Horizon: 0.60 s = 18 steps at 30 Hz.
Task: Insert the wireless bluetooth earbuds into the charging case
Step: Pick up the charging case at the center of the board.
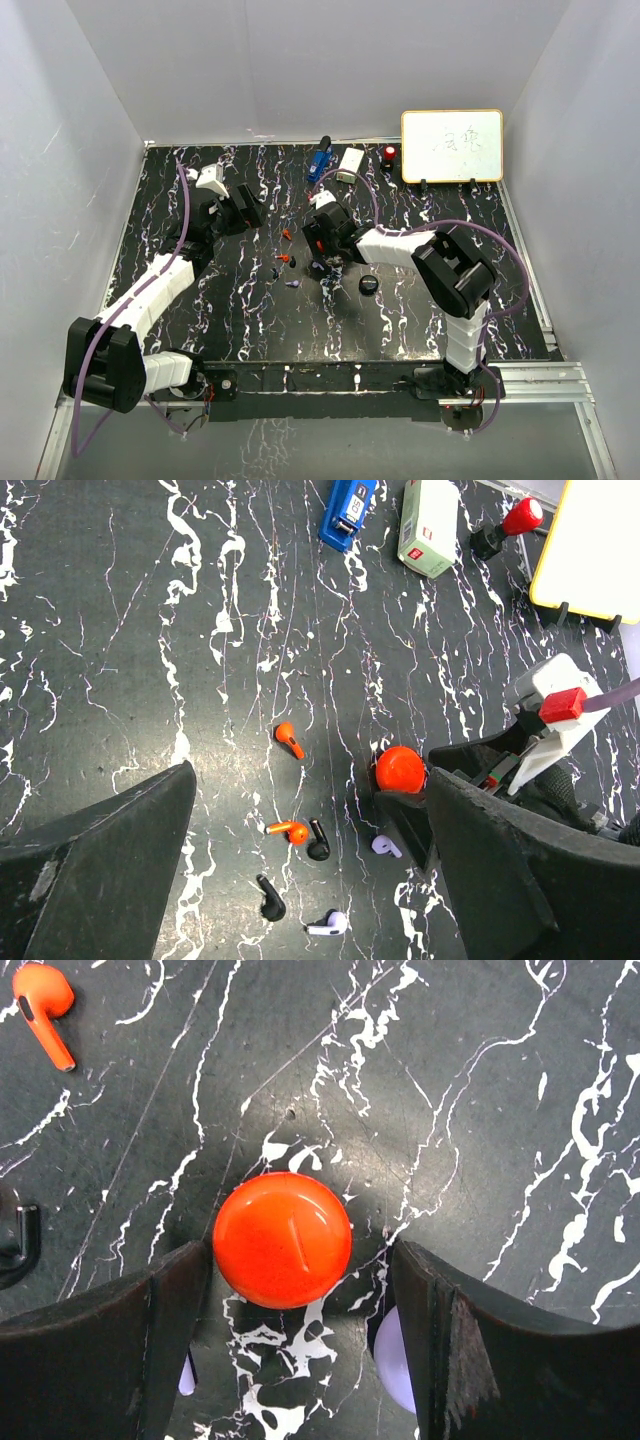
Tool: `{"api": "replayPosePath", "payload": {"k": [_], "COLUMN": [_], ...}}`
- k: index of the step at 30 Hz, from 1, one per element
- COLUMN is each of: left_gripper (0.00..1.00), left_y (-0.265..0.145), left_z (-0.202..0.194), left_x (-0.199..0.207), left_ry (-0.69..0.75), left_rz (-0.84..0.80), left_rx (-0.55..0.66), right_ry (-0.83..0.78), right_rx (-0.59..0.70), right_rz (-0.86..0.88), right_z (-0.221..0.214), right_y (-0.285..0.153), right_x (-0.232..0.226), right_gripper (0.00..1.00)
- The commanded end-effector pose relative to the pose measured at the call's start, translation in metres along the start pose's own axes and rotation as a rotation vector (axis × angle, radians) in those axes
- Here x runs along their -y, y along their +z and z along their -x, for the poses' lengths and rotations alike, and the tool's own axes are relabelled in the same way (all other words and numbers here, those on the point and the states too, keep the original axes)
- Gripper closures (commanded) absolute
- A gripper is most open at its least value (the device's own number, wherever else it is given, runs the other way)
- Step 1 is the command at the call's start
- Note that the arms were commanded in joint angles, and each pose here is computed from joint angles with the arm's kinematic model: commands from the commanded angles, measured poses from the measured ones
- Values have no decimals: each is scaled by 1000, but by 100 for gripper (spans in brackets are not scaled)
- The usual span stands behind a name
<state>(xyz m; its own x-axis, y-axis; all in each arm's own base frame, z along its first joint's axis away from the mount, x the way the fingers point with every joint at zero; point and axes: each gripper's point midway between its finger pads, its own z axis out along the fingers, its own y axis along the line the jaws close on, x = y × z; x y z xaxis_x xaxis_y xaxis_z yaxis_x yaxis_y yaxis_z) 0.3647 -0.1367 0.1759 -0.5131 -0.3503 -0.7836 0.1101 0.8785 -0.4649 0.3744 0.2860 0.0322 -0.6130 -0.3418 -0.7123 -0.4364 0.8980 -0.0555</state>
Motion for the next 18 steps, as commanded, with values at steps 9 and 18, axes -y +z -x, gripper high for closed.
{"api": "replayPosePath", "payload": {"k": [9,18], "left_gripper": [3,4], "left_y": [-2,-2], "left_z": [-4,-9], "left_x": [0,7], "left_ry": [-7,-13], "left_rz": [-6,-49], "left_rx": [-12,-35], "right_ry": [-25,-27], "right_rx": [30,33], "right_rz": [-13,6], "right_z": [17,18], "right_y": [3,4], "right_x": [0,-3], "right_gripper": [40,62]}}
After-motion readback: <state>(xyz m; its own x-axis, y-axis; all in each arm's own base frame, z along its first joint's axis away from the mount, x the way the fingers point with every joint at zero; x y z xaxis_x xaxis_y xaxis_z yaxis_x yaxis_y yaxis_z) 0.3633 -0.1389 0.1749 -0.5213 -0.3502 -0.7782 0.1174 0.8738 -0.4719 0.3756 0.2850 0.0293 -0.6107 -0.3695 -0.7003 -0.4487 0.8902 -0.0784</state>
